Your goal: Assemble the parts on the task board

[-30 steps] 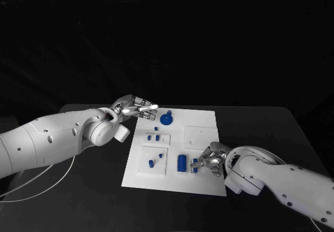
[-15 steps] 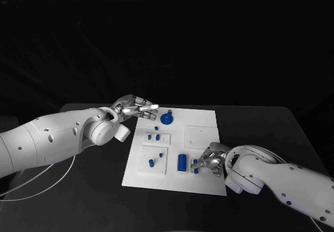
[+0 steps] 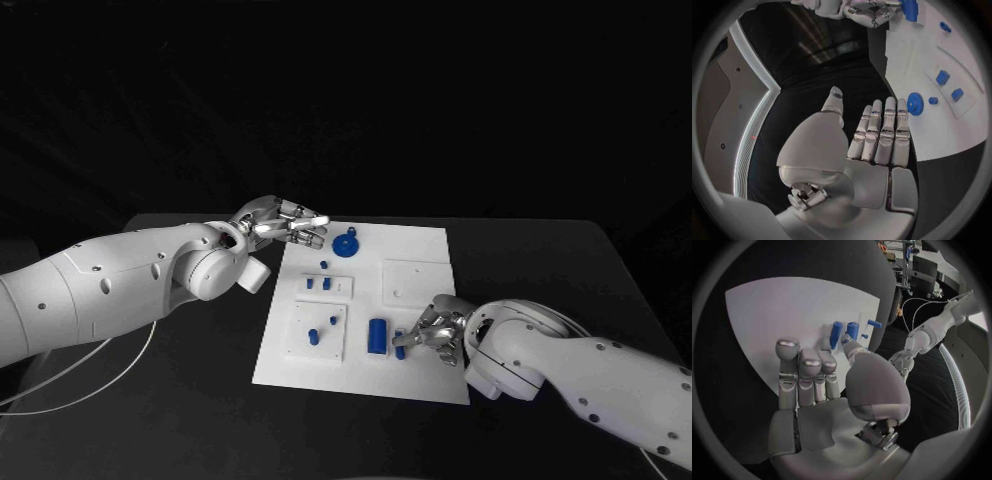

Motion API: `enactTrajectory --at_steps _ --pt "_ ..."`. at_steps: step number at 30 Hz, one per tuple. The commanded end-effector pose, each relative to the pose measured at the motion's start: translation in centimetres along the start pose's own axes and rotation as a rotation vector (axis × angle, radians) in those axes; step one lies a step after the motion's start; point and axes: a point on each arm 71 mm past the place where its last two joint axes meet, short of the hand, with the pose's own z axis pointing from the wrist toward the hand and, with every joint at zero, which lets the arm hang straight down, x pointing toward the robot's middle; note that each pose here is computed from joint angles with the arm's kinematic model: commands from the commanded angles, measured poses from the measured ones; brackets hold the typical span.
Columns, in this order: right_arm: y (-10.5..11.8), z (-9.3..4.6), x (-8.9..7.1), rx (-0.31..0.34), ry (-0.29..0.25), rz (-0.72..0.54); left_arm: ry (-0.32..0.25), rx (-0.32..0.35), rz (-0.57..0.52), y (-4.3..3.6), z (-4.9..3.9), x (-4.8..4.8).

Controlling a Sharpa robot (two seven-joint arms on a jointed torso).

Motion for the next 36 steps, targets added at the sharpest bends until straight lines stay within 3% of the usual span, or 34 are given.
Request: enactTrajectory --at_steps 1,11,27,36 --pt "0.3 0.0 0.2 -0.013 0.009 -0.011 0.018 0.006 -0.001 -0.11 0.08 0.24" --pt "0.3 -0.1 0.2 -0.024 0.013 -0.013 0.017 0.006 -0.001 -0.10 0.11 0.22" --pt "-0.8 -1.2 0.4 -0.063 0.107 -0.060 0.016 0.003 0.001 -0.04 0.03 0.11" --pt "-1.0 -1.2 0.7 -0.058 0.123 -0.071 0.019 0.003 0.002 -0.03 0.07 0.19"
